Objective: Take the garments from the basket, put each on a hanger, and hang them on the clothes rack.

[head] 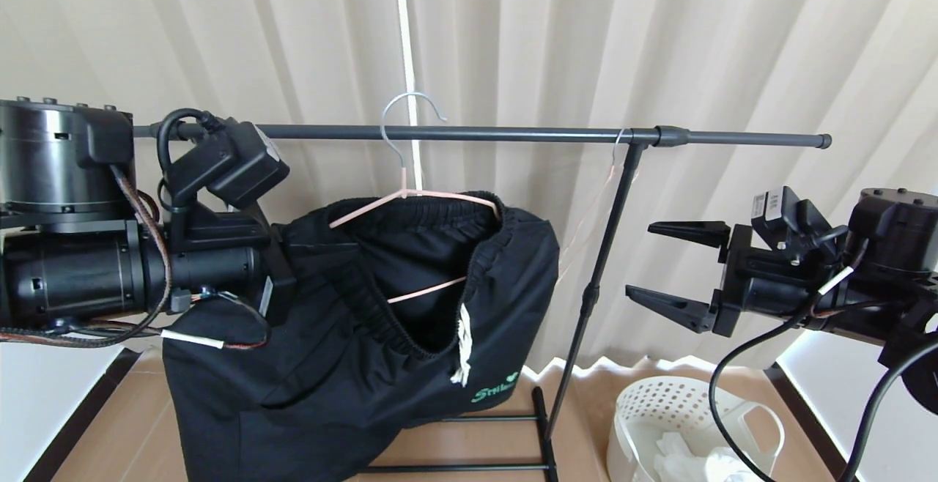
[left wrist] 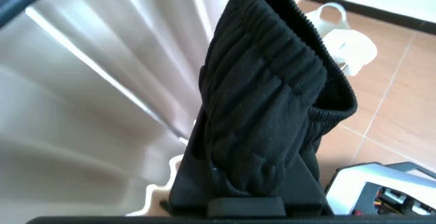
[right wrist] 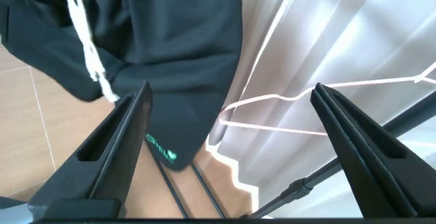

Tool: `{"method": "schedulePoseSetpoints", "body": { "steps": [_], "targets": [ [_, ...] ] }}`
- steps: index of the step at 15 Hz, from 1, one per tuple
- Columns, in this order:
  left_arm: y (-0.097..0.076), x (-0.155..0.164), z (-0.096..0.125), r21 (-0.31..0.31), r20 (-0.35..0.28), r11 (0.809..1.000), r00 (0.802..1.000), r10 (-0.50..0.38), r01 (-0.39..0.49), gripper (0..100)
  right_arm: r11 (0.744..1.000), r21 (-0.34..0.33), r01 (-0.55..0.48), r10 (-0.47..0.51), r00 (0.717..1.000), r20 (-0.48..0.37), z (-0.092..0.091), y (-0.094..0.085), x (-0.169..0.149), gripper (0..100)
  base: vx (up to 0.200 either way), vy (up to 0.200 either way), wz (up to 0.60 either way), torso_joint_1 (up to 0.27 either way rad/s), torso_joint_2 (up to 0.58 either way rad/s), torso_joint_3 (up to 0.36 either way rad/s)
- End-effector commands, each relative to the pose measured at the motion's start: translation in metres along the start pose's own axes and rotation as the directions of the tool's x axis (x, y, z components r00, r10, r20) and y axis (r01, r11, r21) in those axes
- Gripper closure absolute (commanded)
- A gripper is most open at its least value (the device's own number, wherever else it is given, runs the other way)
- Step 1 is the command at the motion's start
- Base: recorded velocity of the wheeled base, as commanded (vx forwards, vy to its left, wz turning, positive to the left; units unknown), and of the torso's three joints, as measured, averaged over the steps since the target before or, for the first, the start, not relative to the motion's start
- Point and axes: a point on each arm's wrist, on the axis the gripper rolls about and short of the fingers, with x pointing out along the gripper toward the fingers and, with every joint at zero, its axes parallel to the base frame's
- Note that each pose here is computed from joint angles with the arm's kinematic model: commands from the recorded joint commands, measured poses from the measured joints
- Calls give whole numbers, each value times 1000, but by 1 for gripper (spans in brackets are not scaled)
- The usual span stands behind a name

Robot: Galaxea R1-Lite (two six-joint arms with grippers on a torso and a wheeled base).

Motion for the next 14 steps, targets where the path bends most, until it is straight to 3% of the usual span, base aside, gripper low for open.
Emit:
{"method": "schedulePoseSetpoints", "body": {
  "steps": [1, 5, 8, 10, 14],
  "targets": [
    [-1, 9, -14, -25, -57, 1000, 998, -11, 9, 100, 1000, -6, 2, -2, 1000, 5, 2, 0, -1, 0, 0, 0, 0, 0, 0, 0],
    [2, 28, -28, -44, -142, 999, 990, 12, -18, 100, 1000, -4, 20, -20, 1000, -4, 1, -1, 0, 0, 0, 0, 0, 0, 0, 0],
    [10, 42, -31, -46, -199, 995, 977, 82, -93, 100, 1000, -4, 20, -20, 1000, -4, 1, 0, 0, 0, 0, 0, 0, 0, 0, 0],
    [18, 55, -28, -86, -180, 988, 978, 108, -125, 100, 1000, -4, 20, -20, 1000, -4, 1, 0, 0, 0, 0, 0, 0, 0, 0, 0],
    [32, 103, -23, -213, -113, 947, 969, 219, -239, 100, 1000, -5, 20, -20, 1000, -3, 1, 0, -1, 0, 0, 0, 0, 0, 0, 0]
  ]
}}
